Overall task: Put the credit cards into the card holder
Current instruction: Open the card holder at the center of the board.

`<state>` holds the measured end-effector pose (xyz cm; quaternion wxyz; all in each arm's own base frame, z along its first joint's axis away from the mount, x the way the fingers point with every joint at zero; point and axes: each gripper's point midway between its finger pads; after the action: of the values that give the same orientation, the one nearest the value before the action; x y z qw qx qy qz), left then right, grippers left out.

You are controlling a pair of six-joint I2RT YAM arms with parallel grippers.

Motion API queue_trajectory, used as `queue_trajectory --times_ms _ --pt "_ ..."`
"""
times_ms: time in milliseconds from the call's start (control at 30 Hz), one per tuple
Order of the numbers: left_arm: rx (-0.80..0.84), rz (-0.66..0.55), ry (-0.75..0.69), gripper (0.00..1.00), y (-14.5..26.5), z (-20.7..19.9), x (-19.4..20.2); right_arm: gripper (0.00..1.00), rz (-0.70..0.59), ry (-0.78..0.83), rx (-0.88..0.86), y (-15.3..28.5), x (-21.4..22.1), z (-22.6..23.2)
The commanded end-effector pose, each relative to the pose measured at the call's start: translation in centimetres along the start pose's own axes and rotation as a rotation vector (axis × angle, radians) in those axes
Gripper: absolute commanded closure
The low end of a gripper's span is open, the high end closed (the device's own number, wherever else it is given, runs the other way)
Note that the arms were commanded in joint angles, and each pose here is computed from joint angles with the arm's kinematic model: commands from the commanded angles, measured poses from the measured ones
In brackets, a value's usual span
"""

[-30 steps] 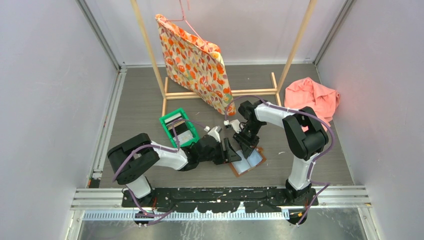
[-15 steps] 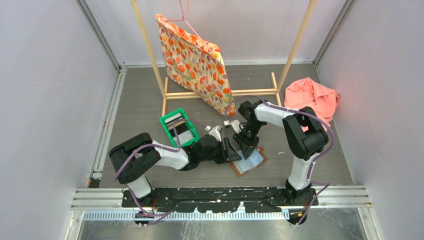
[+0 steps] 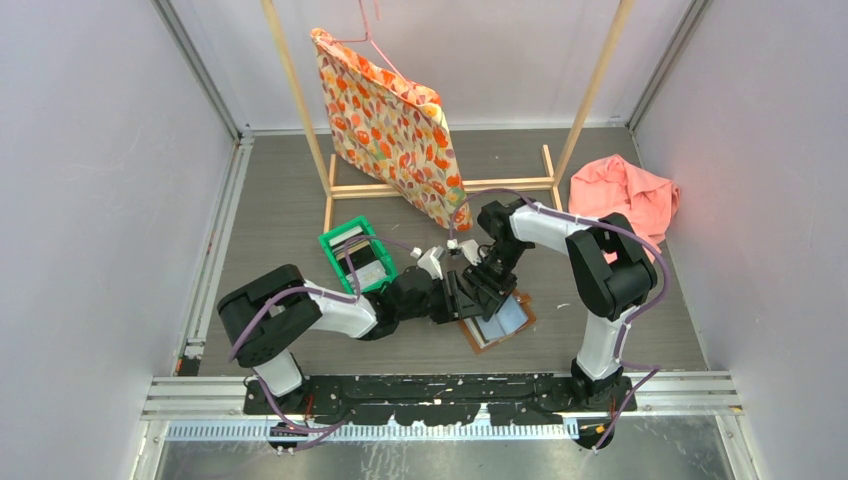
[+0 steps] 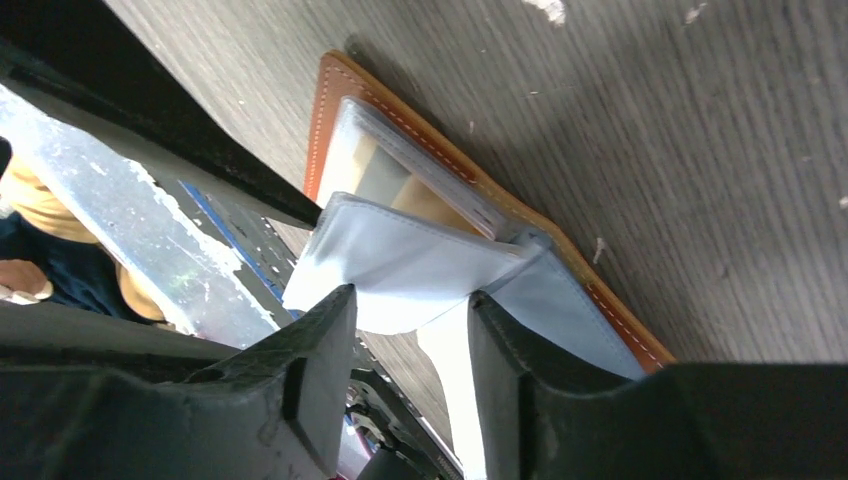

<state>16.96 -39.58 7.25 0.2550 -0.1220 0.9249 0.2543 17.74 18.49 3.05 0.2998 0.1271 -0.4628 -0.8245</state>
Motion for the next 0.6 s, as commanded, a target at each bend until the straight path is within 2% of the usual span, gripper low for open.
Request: queue_trajectory --times_ms 0,300,467,567 --pt "0.054 -0.043 -0.002 0.53 -0.2 -1.1 -1.2 0.48 -0.061 0.041 -0.093 1.5 -1.0 2.4" --pt "0.079 -0.041 0.001 0.54 -0.6 -1.4 -1.3 0.34 -0.033 -0.001 -0.153 0.8 -0.9 3.1" --pt "0.076 -0.040 0.003 0.54 -0.5 -1.3 -1.2 0.36 -0.026 -0.022 -0.112 0.4 -1.0 2.2" --pt "0.076 -0.043 0.003 0.54 -0.4 -1.2 -1.2 0.42 -0.023 -0.030 -0.092 0.3 -1.1 1.7"
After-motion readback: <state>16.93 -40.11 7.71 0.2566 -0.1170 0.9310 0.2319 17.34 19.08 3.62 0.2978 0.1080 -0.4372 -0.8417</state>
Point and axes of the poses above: each gripper's point midway between its finger pads, its own y axis back along the fingers, its own z axis along the line the jaws close on, x = y × z, and after that the axes turned 14 degrees about -y, right-handed
